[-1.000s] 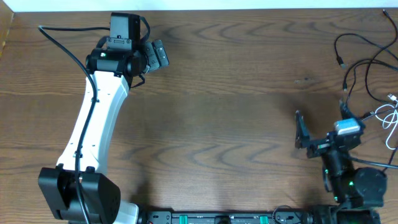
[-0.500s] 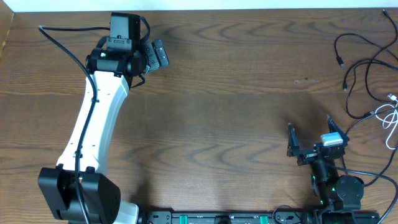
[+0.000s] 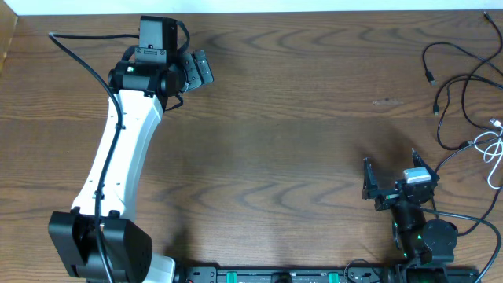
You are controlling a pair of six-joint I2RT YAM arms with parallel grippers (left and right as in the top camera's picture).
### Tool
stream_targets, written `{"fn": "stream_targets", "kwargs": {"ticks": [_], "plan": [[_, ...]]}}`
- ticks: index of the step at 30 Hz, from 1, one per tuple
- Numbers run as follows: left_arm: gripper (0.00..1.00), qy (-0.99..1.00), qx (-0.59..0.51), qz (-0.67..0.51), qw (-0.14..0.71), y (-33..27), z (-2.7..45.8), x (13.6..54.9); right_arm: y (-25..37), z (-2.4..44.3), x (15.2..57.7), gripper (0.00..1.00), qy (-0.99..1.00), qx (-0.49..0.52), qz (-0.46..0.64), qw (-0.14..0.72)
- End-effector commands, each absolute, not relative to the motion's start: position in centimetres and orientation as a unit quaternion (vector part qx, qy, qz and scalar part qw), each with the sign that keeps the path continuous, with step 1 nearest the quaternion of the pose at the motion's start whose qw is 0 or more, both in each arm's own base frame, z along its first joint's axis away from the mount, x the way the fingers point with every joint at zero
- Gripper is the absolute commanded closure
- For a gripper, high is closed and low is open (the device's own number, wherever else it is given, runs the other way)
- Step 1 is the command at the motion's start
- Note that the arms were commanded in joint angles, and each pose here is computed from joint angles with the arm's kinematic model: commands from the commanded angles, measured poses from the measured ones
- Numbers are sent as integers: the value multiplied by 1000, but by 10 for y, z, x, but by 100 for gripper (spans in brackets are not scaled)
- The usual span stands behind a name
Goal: Untangle cables
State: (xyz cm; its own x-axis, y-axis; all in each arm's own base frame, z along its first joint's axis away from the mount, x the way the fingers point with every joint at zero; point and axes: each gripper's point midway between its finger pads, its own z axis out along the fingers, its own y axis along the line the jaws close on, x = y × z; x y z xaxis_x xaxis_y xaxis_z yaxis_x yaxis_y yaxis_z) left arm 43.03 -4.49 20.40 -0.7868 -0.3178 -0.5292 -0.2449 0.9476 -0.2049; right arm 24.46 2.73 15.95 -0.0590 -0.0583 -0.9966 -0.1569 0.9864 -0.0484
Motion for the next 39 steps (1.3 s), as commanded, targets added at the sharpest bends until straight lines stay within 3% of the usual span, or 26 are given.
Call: {"fn": "stream_targets", "kwargs": {"ticks": [1,26,39], "plan": [[0,944,-148,-54,291,-41,203,431,28,159,244,1,726,-71,39,683],[0,945,-151,-24,288,-30,207,421,28,159,244,1,726,-71,39,683],[0,845,-99,-31,524,-17,293,379,28,159,244,1,726,-71,39,683]]}}
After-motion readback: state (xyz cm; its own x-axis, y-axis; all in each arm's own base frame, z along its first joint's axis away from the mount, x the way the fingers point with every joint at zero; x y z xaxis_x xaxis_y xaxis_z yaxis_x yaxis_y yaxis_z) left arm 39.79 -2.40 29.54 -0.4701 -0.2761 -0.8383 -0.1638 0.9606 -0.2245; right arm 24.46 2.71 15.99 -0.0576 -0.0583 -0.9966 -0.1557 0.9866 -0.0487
